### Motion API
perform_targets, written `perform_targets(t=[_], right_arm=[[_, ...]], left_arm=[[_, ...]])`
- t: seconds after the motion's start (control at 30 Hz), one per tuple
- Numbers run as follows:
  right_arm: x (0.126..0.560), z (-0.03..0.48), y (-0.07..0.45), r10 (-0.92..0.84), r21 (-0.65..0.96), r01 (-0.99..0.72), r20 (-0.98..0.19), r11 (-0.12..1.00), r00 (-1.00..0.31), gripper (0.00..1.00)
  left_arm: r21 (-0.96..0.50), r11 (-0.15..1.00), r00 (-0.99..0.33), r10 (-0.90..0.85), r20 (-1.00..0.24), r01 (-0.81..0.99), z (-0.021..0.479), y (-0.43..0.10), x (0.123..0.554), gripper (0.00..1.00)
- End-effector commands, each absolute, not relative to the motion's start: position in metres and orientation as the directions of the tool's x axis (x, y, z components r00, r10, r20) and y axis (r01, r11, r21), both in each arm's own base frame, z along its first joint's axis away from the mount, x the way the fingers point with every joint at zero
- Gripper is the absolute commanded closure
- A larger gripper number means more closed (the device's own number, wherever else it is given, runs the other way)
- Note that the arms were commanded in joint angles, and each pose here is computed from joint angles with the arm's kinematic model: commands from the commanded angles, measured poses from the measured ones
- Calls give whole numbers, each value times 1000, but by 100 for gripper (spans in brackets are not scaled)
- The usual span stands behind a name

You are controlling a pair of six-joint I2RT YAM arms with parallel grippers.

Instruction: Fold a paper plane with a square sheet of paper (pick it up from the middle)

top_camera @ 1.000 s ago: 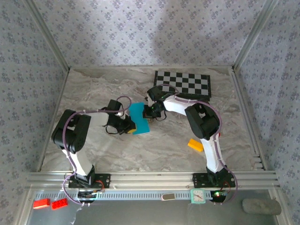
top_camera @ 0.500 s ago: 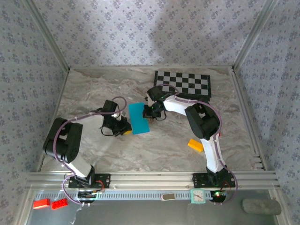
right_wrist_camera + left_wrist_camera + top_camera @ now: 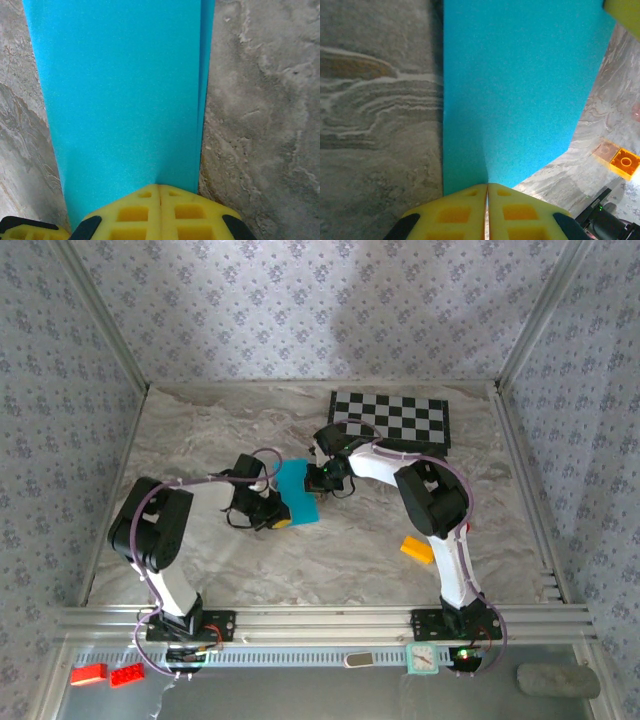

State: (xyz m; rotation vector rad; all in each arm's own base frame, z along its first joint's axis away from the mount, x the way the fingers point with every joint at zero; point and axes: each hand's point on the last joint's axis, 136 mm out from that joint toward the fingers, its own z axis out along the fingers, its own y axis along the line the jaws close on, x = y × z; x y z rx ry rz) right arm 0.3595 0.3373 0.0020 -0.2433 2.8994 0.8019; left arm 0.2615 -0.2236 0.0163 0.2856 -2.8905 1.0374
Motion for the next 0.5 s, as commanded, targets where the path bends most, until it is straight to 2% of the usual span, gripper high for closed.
perform_targets(t=[0.0, 0.23, 0.37, 0.47], right_arm=[[289, -111, 215, -56, 17, -54, 168, 998, -984, 97], [288, -111, 214, -51, 16, -49, 170, 999, -984, 97], [287, -111, 215, -49, 21, -46, 174, 999, -984, 97], [286, -105, 221, -40, 49, -31, 178, 998, -983, 97]], left_arm=[[-533, 814, -968, -139, 209, -232, -2, -201, 224, 90], [-529, 804, -960, -179, 216, -270, 9, -173, 214, 90], [-596, 762, -967, -213, 137, -252, 38, -176, 242, 89], [-728, 645, -962, -262, 74, -232, 65, -199, 274, 89]])
